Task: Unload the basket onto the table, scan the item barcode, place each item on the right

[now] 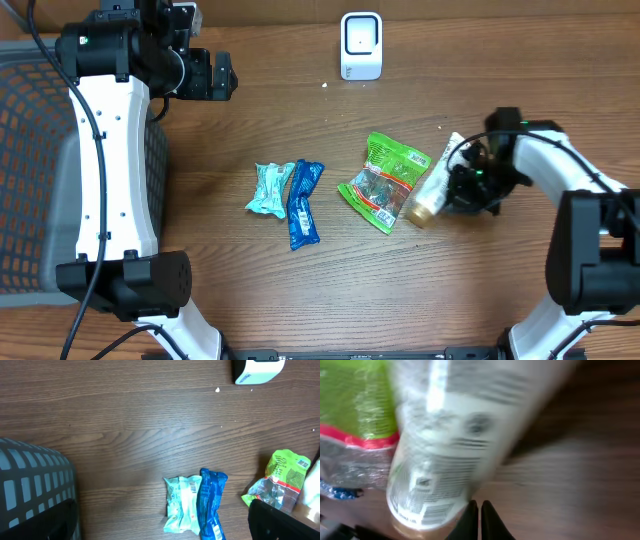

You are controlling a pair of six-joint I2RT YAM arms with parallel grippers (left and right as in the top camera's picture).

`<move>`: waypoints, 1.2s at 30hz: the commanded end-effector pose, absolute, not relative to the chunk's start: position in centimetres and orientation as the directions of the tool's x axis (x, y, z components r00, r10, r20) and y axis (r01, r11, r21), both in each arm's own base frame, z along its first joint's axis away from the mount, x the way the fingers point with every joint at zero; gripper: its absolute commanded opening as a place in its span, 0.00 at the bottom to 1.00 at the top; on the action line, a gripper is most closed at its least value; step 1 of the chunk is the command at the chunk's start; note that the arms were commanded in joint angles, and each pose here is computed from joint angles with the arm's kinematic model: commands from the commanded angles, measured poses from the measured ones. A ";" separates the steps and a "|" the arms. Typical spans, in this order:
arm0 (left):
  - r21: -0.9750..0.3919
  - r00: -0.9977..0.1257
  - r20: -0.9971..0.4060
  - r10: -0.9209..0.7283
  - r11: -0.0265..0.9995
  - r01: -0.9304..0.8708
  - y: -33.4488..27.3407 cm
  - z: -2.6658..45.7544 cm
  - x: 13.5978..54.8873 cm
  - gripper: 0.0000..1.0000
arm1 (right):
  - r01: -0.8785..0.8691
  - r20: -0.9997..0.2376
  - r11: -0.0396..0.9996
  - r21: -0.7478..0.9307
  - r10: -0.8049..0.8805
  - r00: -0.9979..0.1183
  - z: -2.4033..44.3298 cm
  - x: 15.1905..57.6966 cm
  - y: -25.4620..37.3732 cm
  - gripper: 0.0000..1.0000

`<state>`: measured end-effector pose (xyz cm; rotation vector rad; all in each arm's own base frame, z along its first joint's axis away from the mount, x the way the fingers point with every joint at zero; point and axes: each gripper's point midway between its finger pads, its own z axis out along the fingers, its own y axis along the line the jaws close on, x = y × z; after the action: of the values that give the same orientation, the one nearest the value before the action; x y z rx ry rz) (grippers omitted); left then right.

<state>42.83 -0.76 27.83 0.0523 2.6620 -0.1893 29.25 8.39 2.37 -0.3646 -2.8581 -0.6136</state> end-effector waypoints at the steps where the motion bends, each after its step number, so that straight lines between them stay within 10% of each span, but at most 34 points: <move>1: -0.137 -0.892 -0.452 -0.002 0.988 0.068 -0.8 27.6 42.9 1.00 | 0.164 0.172 0.882 0.443 0.095 -0.980 3.2 29.7 12.1 0.12; 9: -0.137 -0.892 -0.452 -0.002 0.988 0.068 -0.8 27.6 42.9 1.00 | -0.080 -0.201 0.902 0.424 0.007 -0.980 3.5 36.8 15.3 0.22; 18: -0.137 -0.892 -0.452 -0.002 0.988 0.068 -0.8 27.6 42.9 1.00 | -0.164 -0.294 0.898 0.408 -0.040 -0.955 7.8 39.9 15.1 0.28; 26: -0.137 -0.892 -0.452 -0.002 0.988 0.068 -0.8 27.6 42.9 1.00 | -0.359 -0.420 0.910 0.205 -0.250 -0.873 10.4 42.5 11.9 0.86; 36: -0.137 -0.892 -0.452 -0.002 0.988 0.068 -0.8 27.6 42.9 0.99 | -0.339 -0.348 0.924 0.179 -0.263 -0.900 5.3 43.0 9.2 0.72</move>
<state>42.83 -0.76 27.83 0.0523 2.6620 -0.1893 43.13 10.31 8.03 0.6090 -3.4368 -0.4501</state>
